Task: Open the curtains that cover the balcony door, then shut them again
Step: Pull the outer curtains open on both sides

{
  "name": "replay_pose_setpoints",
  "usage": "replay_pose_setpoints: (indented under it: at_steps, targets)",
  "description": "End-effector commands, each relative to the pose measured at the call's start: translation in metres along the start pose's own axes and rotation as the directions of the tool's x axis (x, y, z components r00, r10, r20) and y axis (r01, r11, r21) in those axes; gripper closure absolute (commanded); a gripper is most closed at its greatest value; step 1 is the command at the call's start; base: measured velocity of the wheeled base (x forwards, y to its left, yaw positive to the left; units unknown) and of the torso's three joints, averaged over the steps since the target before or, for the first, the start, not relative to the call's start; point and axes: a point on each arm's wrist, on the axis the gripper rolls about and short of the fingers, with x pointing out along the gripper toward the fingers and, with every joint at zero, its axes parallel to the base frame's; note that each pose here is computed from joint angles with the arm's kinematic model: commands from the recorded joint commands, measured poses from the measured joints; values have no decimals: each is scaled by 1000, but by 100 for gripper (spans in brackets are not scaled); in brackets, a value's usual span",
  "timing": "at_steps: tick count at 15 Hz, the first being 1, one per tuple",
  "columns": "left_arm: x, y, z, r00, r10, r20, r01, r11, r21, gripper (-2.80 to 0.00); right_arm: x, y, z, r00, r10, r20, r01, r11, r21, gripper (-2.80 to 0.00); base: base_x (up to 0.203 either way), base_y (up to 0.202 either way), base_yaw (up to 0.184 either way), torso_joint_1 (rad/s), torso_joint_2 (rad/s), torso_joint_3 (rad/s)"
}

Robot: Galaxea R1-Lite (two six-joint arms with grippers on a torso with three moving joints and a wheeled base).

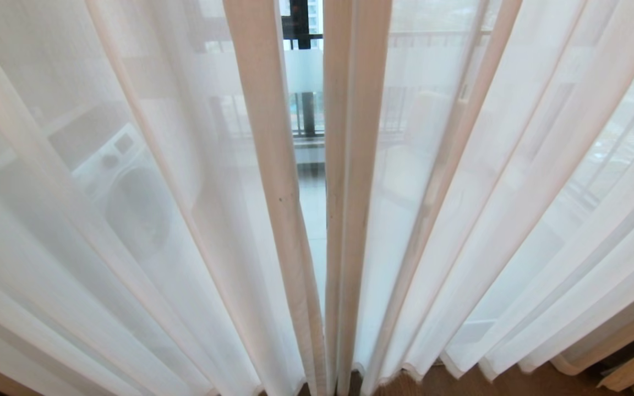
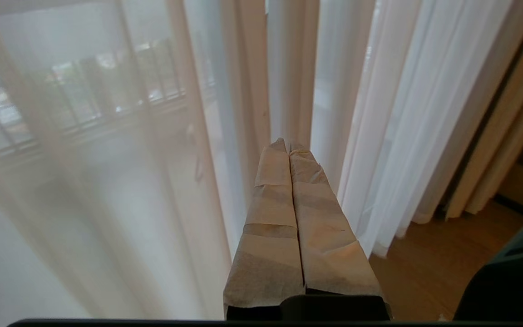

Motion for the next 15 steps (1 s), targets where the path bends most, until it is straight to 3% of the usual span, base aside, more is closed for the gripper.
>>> replay_pose_setpoints:
  at_steps: [1,5,14,15]
  targets:
    - [43,28,30,995,-83,-58,79,995,-54,0,0,0,0,1000,0,-1,0,1000,-1,0,0,0,0,0,0,0]
    - [86,44,66,959,-280,-28,276,956,-102,0,0,0,0,1000,2,-1,-2,1000,-1,0,0,0,0,0,0,0]
    - [146,60,98,931,-364,-5,361,925,-120,0,0,0,0,1000,1,-1,-1,1000,-1,0,0,0,0,0,0,0]
    - [149,59,98,925,-381,-3,377,918,-124,-280,0,0,0,1000,0,-1,0,1000,-1,0,0,0,0,0,0,0]
